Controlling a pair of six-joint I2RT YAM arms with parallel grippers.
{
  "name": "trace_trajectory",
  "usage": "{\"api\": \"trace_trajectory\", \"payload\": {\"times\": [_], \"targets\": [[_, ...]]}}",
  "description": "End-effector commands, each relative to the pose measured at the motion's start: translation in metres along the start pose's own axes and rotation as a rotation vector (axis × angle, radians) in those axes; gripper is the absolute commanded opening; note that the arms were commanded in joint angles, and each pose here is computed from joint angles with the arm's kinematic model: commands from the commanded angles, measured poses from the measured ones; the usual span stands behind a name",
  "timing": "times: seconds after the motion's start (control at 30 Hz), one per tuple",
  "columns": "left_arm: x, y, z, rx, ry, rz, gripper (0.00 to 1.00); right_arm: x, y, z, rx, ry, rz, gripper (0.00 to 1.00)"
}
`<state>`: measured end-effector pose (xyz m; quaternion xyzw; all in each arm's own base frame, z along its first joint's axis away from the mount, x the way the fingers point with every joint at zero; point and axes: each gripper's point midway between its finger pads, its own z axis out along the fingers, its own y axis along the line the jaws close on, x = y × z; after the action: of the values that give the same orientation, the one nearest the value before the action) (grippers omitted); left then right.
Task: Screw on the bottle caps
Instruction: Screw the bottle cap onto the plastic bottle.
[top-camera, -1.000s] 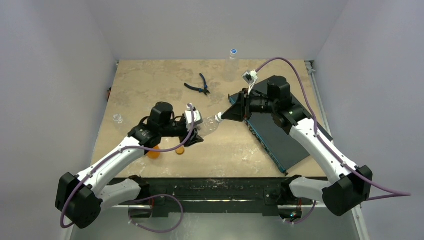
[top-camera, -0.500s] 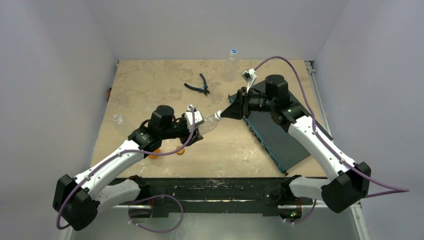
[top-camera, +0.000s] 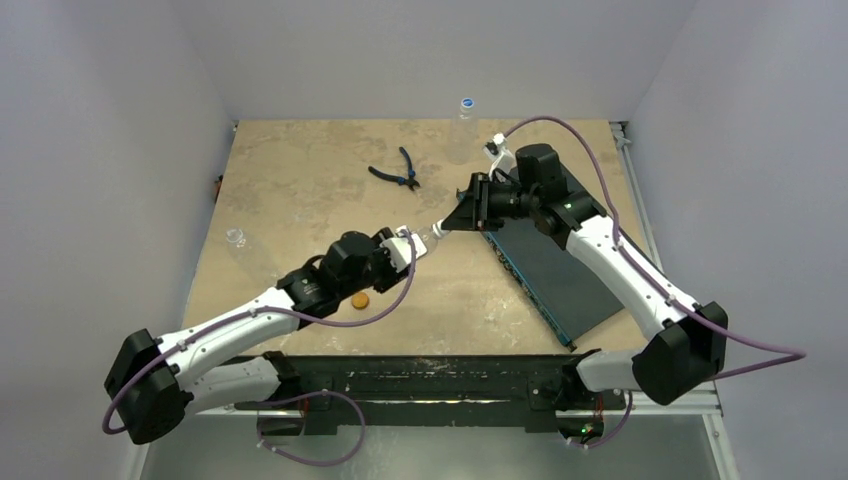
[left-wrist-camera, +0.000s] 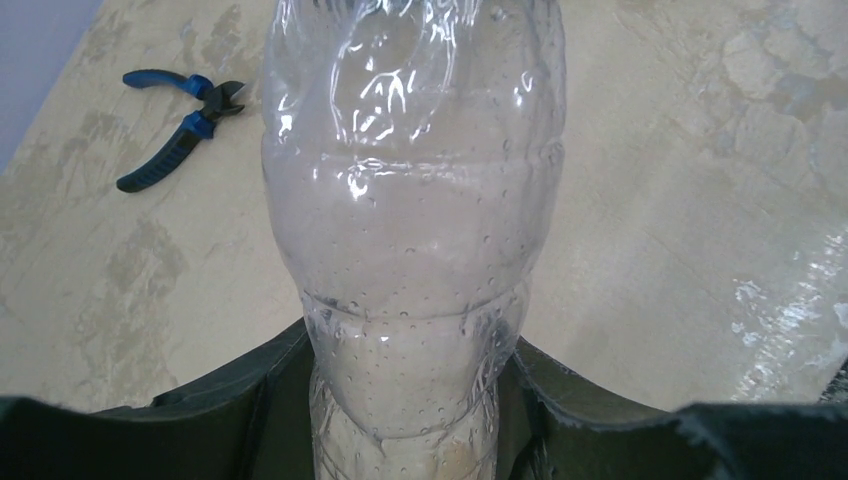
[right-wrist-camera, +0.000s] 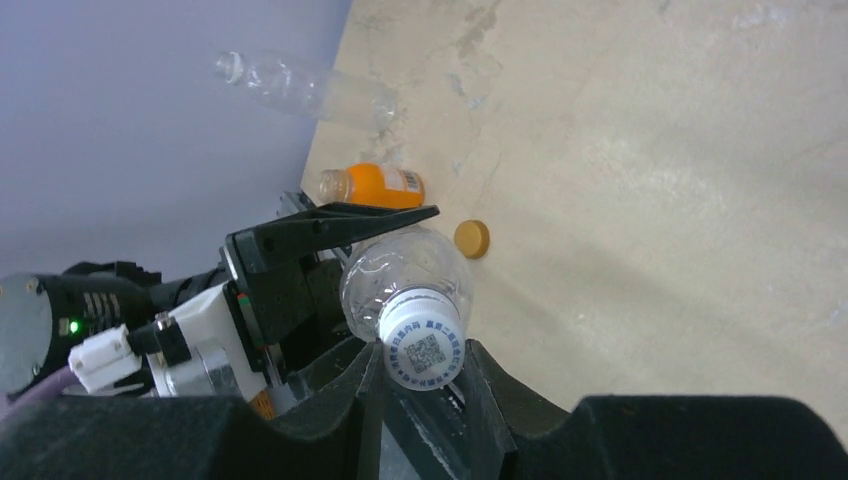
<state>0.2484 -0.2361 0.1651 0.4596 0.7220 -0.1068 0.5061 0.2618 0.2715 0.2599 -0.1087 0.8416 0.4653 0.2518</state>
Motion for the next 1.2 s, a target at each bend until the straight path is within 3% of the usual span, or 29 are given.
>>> {"api": "trace_trajectory", "payload": {"times": [0.0,0.5,1.17], "targets": [[-0.119,0.037,-0.011,-0.22,-0.448,-0.007,0.0,0.051,-0.007,0.016,0.074,0.191,0.234,0.15],[-0.073,0.034,0.014,-0.383,-0.539,-0.081,0.0,0.04,-0.029,0.024,0.26,0.189,0.377,0.13],[-0.041,0.013,0.042,-0.336,-0.545,-0.135,0.0,0.017,-0.031,0.022,0.402,0.094,0.351,0.21]]}}
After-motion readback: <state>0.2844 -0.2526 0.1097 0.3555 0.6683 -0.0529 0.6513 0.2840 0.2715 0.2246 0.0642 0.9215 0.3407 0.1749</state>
